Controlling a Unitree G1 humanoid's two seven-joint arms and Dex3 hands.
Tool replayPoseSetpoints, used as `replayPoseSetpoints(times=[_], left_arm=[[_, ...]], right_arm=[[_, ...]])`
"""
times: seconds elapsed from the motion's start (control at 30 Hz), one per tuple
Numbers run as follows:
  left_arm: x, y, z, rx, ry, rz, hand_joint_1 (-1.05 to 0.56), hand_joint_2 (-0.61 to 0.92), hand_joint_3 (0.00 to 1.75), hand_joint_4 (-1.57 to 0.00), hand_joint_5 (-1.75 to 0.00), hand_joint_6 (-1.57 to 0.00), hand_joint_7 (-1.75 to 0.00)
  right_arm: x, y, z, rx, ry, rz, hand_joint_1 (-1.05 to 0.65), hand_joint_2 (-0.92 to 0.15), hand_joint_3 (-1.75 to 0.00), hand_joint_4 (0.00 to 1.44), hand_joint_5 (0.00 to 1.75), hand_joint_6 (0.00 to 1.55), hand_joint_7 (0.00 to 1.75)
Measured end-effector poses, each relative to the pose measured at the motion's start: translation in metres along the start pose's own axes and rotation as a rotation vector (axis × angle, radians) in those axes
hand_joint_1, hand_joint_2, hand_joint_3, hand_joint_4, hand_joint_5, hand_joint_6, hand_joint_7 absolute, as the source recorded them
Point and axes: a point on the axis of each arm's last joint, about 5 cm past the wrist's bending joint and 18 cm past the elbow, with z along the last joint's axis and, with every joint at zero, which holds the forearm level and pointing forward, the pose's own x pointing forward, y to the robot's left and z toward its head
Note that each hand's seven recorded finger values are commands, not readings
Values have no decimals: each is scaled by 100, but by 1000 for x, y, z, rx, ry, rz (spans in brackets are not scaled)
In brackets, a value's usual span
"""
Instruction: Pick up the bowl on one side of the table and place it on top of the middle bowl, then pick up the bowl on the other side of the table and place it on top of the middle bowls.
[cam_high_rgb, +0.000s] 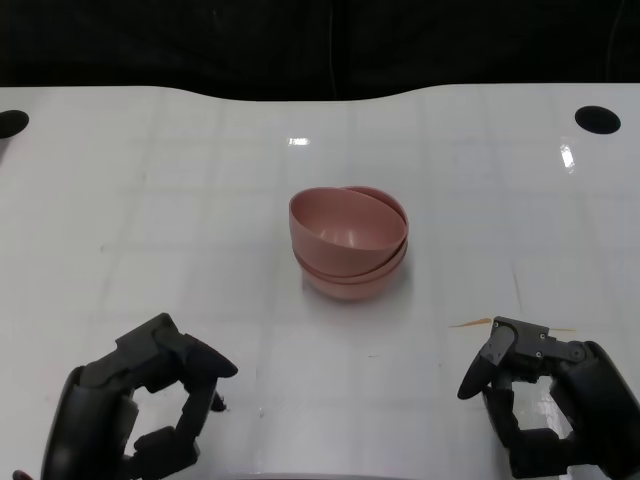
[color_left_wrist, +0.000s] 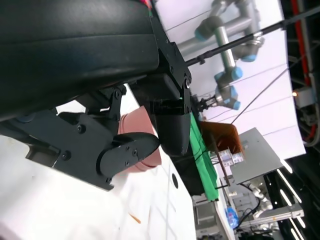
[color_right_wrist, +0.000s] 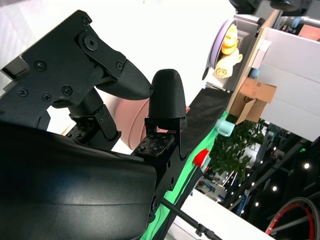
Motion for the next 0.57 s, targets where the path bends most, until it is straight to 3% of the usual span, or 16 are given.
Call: replayPoseSetpoints(times=[0.17,0.47,0.57], left_arm=[[-3,-1,-3,-69,75,-7,-11,38,147,-94,-173,-87,-152],[1,5,-6,-100,61,-28,-15,35,146,-96,-170,-91,-151],[1,1,-7,-114,86,-17,-13,33,150,-98,-169,-93,-147]], right_arm=[[0,-1,-1,14,8,13,-23,-39,-126,86,175,79,145],[1,-2,-5,33,26,9,-22,-40,-126,86,175,81,144],[2,-2,-5,33,24,9,-21,-39,-129,86,175,81,142]])
